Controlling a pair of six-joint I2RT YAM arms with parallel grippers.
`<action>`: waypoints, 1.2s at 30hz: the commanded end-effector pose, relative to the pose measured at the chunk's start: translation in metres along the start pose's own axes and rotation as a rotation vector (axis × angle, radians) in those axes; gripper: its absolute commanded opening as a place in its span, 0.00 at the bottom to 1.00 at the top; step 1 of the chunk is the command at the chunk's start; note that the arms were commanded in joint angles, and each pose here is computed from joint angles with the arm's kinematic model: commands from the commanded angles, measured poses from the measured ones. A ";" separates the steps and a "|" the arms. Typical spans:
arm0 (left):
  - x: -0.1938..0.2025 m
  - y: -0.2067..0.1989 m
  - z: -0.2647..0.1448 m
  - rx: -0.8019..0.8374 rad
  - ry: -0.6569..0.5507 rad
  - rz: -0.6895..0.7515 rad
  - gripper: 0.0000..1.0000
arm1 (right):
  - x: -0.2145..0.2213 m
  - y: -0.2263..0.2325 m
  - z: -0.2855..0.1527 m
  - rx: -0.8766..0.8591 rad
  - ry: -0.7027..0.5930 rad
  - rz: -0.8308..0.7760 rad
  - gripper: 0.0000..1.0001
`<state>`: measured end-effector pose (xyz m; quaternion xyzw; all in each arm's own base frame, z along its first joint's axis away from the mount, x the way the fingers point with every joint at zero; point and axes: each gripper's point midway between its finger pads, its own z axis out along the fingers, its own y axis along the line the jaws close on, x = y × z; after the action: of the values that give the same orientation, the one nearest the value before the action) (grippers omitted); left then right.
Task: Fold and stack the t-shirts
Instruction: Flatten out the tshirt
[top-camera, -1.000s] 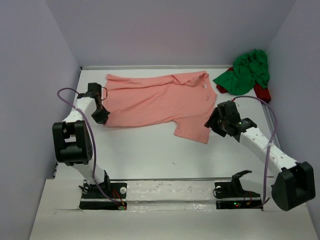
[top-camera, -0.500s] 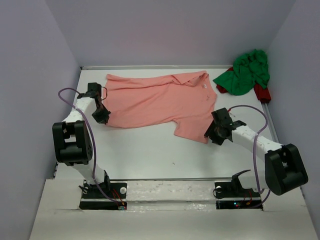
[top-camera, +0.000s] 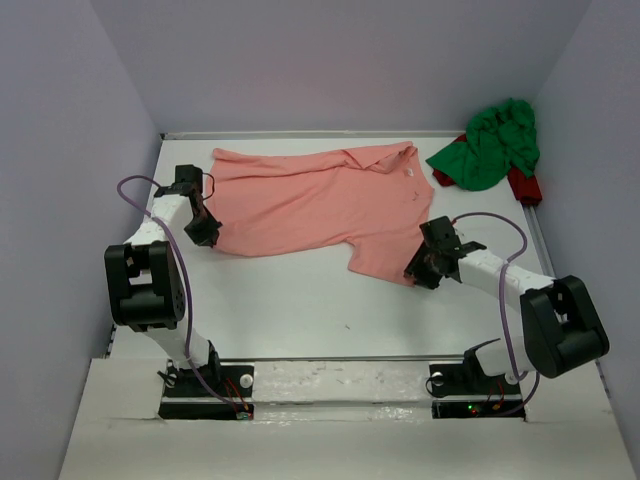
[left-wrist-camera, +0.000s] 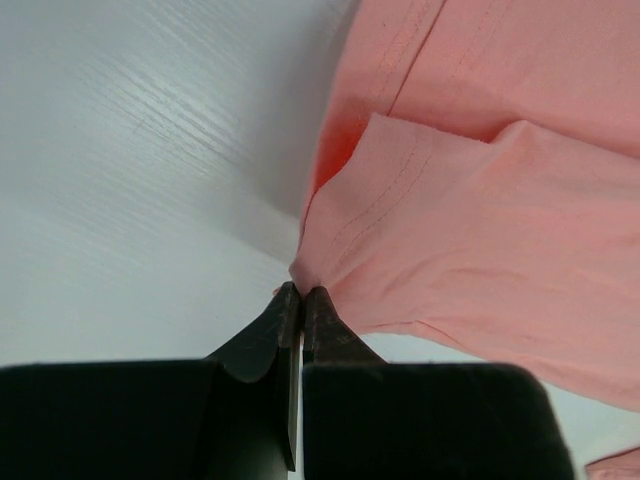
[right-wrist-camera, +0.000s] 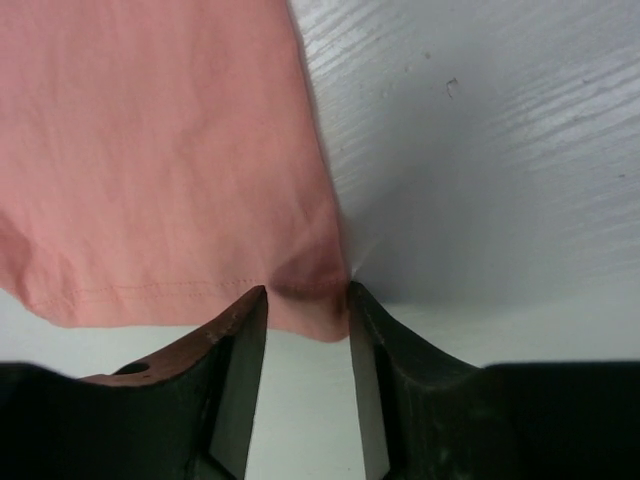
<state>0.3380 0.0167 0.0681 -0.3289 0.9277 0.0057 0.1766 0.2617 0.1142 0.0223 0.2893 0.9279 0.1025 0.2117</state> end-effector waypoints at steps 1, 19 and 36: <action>-0.007 -0.005 -0.017 0.045 -0.033 0.015 0.03 | 0.006 -0.003 0.009 0.012 0.023 0.020 0.40; -0.005 -0.005 -0.012 0.047 -0.022 0.010 0.03 | 0.008 0.006 0.007 -0.019 0.011 0.036 0.18; -0.023 0.010 -0.049 -0.025 -0.171 -0.003 0.00 | -0.120 0.052 -0.069 0.004 -0.464 -0.171 0.00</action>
<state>0.3378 0.0256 0.0881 -0.3305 0.9195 0.0268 0.2110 0.3136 0.1009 0.0733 0.2482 0.9114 0.0536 0.3239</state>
